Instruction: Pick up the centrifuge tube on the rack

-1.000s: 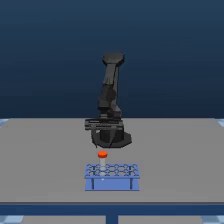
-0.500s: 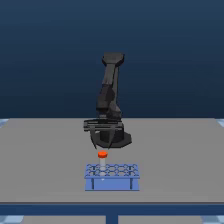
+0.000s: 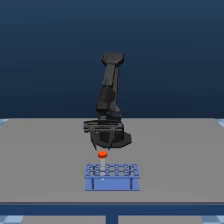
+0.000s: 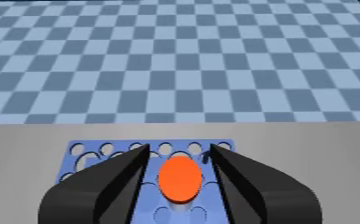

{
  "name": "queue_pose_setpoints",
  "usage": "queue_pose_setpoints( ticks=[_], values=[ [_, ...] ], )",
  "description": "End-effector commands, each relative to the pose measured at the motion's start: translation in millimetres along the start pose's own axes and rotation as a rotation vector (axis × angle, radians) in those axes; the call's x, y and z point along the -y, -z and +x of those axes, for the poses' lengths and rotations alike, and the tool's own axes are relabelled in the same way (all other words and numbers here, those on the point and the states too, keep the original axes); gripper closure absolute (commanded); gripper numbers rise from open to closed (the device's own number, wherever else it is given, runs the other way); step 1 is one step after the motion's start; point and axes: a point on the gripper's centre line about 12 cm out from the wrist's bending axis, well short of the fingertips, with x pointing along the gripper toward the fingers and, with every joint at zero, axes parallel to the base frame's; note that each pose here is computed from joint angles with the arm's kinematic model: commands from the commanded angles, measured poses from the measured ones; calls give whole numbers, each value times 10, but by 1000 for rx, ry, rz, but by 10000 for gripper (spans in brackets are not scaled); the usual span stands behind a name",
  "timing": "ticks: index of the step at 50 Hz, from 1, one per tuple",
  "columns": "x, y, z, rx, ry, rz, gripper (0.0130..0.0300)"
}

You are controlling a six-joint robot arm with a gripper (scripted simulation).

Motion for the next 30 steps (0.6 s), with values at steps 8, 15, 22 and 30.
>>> queue_pose_setpoints(
  ticks=[8,15,22,30],
  values=[
    [-1,40,28,1,-1,-8,130],
    [-1,62,39,1,-1,-8,130],
    [0,104,63,1,-1,-8,130],
    [0,155,93,1,-1,-8,130]
  ],
)
